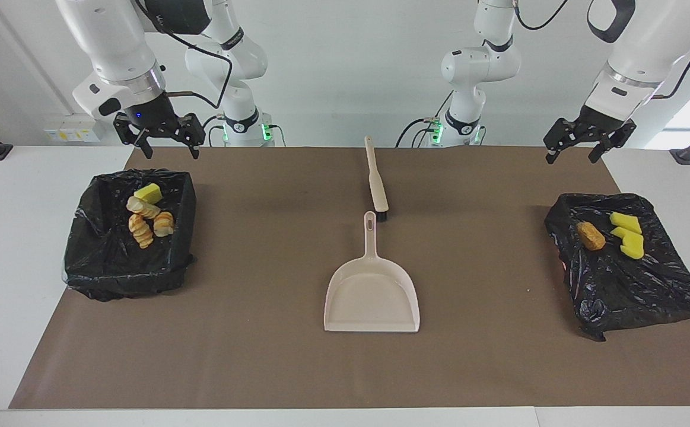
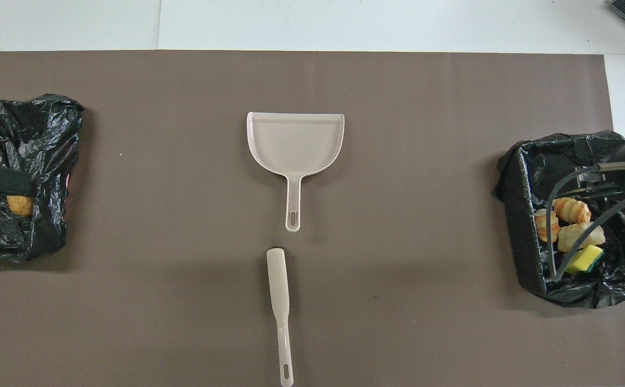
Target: Sweep and dump trash in bin
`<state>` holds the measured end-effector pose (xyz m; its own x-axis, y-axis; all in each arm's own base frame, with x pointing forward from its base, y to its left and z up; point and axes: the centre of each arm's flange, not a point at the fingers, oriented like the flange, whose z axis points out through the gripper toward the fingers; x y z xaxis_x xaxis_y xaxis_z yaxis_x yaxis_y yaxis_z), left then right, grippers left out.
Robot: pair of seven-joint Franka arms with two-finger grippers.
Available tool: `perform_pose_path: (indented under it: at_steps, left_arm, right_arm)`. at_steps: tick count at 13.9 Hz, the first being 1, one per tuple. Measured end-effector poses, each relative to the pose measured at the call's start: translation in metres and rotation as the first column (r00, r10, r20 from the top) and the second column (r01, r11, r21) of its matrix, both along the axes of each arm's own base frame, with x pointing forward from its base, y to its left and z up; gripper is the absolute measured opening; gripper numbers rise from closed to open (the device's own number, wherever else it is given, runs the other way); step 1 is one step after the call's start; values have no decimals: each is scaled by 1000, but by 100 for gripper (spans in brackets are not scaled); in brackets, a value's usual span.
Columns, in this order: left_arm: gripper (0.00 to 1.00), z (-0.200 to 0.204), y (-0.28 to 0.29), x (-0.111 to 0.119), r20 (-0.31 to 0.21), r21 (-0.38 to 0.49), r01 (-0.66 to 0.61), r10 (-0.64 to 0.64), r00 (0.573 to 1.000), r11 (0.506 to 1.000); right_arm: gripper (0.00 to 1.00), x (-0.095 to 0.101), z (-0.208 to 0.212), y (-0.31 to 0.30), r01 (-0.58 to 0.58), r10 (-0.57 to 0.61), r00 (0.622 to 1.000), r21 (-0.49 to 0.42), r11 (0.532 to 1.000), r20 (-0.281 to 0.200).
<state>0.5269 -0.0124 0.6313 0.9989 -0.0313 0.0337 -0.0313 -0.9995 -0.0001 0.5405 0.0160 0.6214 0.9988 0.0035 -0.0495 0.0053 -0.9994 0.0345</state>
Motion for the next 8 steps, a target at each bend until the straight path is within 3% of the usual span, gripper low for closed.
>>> perform_pose_path:
  at_steps: [8]
  left_arm:
    - [100,3,-1,-10,-36,2,2,-2,999,1000]
  right_arm:
    - [100,0,0,0,0,0,1000,0,1000,0]
